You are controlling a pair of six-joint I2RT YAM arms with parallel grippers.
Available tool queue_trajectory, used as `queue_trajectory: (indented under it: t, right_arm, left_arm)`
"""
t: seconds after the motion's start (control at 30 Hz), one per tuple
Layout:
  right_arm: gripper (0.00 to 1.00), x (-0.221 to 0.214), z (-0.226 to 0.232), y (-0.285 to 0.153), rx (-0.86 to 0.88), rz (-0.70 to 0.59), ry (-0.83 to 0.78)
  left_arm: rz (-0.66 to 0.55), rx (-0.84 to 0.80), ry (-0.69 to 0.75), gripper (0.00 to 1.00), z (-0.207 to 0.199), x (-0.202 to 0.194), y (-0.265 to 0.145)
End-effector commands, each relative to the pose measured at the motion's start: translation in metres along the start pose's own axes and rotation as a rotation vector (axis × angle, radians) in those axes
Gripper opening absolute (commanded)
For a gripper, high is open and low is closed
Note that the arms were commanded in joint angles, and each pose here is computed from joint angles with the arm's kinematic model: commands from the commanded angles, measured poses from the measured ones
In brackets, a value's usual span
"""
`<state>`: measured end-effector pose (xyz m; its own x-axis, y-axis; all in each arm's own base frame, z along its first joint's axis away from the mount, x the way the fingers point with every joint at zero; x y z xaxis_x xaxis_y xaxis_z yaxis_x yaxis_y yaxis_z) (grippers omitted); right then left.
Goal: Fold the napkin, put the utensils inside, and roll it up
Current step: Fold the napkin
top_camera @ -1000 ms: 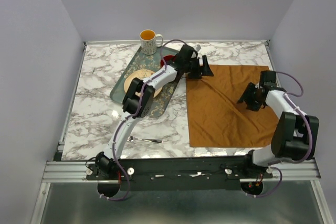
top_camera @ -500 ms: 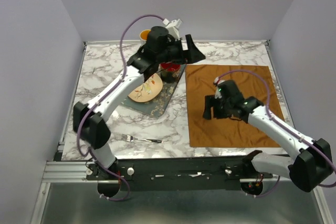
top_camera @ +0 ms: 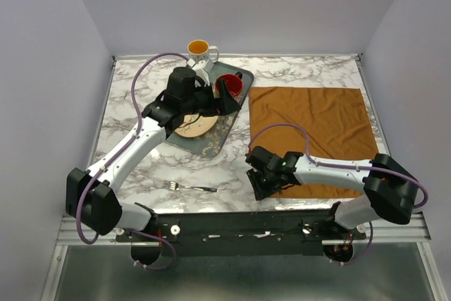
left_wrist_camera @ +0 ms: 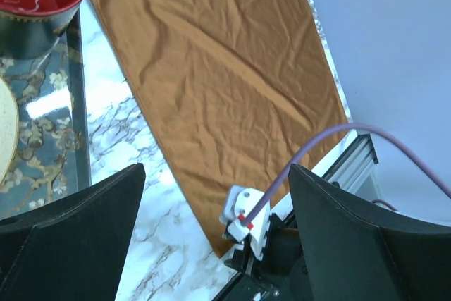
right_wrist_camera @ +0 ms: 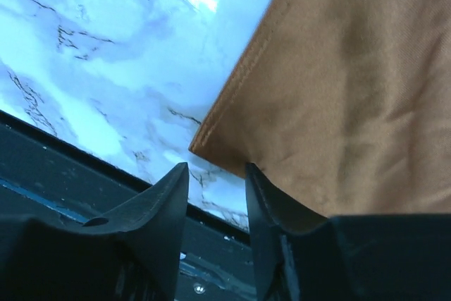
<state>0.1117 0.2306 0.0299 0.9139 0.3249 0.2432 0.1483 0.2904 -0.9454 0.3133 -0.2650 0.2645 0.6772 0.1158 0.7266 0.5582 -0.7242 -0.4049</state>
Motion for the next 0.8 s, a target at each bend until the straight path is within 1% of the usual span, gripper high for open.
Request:
queue_trajectory:
  t: [0.0,0.13,0.2,0.37,0.67,0.73,0.77]
  right_arm:
    - [0.42,0.029,0.018,0.0,0.011,-0.1,-0.032]
    - [0.45,0.037,0.017,-0.001,-0.017,-0.115,-0.057]
    - [0.46,0.035,0.013,0.001,-0.037,-0.102,-0.063]
    - [0.46,0.02,0.007,0.012,-0.04,-0.055,-0.048]
    - [0.49,-0.006,0.004,0.023,-0.083,0.022,-0.076]
    - [0.49,-0.013,0.006,0.028,-0.084,0.04,-0.074]
    - [0.47,-0.013,0.007,0.031,-0.082,0.038,-0.071]
  left_arm:
    - [-0.036,-0.013,0.037,0.92,-0.005,0.002,-0.018]
    - [-0.019,-0.015,0.025,0.92,0.0,-0.006,-0.017]
    - [-0.021,-0.022,0.024,0.92,0.0,-0.005,-0.018]
    - [-0.027,-0.014,0.024,0.92,0.004,-0.005,-0.02]
    - [-0.022,-0.011,-0.003,0.92,0.017,-0.008,-0.021]
    - [-0.023,-0.008,-0.006,0.92,0.018,-0.009,-0.022]
    - [-0.025,-0.007,-0.007,0.92,0.02,-0.007,-0.023]
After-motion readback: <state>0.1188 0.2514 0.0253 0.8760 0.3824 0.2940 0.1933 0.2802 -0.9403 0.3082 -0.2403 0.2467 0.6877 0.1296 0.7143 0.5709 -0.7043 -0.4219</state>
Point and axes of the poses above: each gripper's point midway between its finger pads, its own y axis out along the fingers, its own z axis along the line the jaws close on, x = y × z, the point moved 1 cm from there along -y, back along the fingers, and after that the axes turned 7 degrees about y, right-handed, at the moved point
